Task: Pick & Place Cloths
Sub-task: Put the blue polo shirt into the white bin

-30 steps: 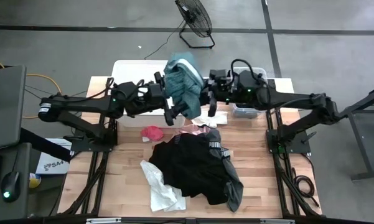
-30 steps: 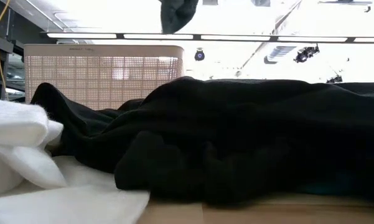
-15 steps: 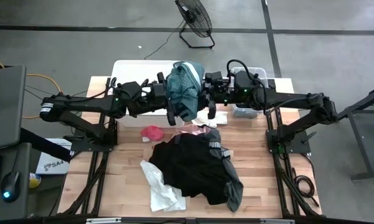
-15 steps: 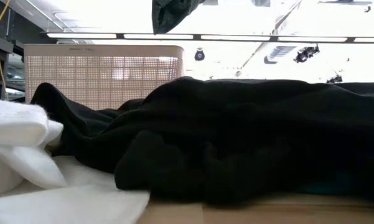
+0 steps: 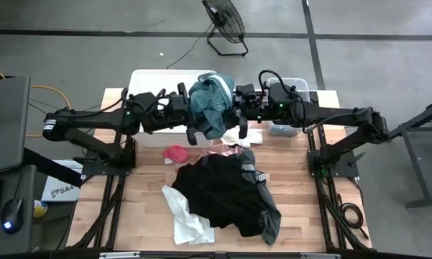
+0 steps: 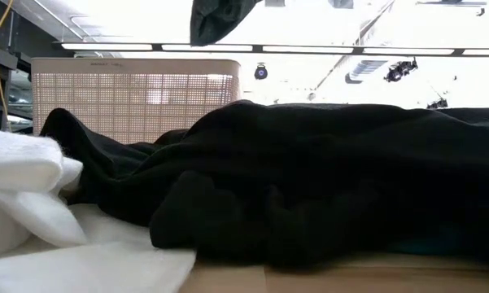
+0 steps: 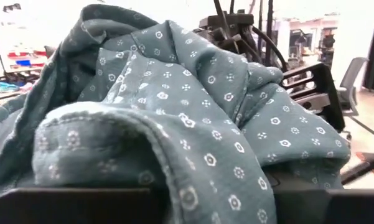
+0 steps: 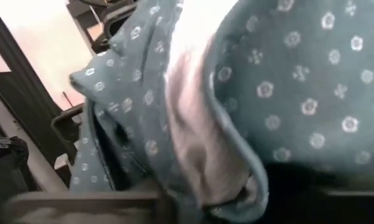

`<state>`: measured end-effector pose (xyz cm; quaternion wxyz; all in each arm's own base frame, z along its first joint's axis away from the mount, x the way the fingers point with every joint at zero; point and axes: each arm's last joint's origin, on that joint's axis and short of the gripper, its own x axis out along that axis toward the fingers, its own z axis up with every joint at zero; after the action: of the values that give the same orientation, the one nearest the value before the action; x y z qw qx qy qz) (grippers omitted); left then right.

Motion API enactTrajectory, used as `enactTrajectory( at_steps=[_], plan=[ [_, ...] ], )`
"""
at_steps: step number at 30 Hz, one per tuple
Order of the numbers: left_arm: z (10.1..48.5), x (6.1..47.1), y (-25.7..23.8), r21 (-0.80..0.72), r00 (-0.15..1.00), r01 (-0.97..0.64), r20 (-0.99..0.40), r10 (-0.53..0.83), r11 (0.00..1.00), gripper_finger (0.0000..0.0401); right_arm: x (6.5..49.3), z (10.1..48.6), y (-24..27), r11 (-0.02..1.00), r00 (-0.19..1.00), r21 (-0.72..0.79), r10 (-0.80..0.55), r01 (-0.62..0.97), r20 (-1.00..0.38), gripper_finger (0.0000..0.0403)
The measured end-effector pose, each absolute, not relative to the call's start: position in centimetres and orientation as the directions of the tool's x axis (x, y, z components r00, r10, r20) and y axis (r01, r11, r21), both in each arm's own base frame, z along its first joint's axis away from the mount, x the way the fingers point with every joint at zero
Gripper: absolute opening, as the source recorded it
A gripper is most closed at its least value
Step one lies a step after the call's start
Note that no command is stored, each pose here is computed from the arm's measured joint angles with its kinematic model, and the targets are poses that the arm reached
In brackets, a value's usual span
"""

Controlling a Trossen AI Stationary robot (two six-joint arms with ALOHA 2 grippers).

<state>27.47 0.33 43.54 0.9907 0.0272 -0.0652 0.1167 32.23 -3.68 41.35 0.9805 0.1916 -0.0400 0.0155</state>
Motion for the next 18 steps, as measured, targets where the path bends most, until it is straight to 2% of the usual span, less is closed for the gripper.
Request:
enactTrajectory(
  at_steps=[5,9,13,18],
  plan=[
    [43.7,26.9,0.3,0.04,0.968,-0.225,0.127,0.218,0.974,0.0064,32.3,41.2,-3.7,0.926,0.997,0.375,0.009,-0.039,0.08,0.0209],
    [43.9,26.5,0.3,0.05,0.969,-0.222,0.122,0.214,0.974,0.0064,32.2,41.3,-3.6,0.926,0.996,0.372,0.039,-0.064,0.074,0.0278],
    [43.8,25.6,0.6,0.088,0.945,-0.321,0.09,0.314,0.943,0.0061,30.5,42.7,-3.4,0.926,0.994,0.37,0.036,-0.071,0.101,0.0313],
    [44.5,23.9,1.1,0.13,0.885,-0.466,0.088,0.458,0.875,0.0061,28.2,44.1,-3.2,0.934,0.994,0.356,-0.004,-0.036,0.111,0.0321]
  ],
)
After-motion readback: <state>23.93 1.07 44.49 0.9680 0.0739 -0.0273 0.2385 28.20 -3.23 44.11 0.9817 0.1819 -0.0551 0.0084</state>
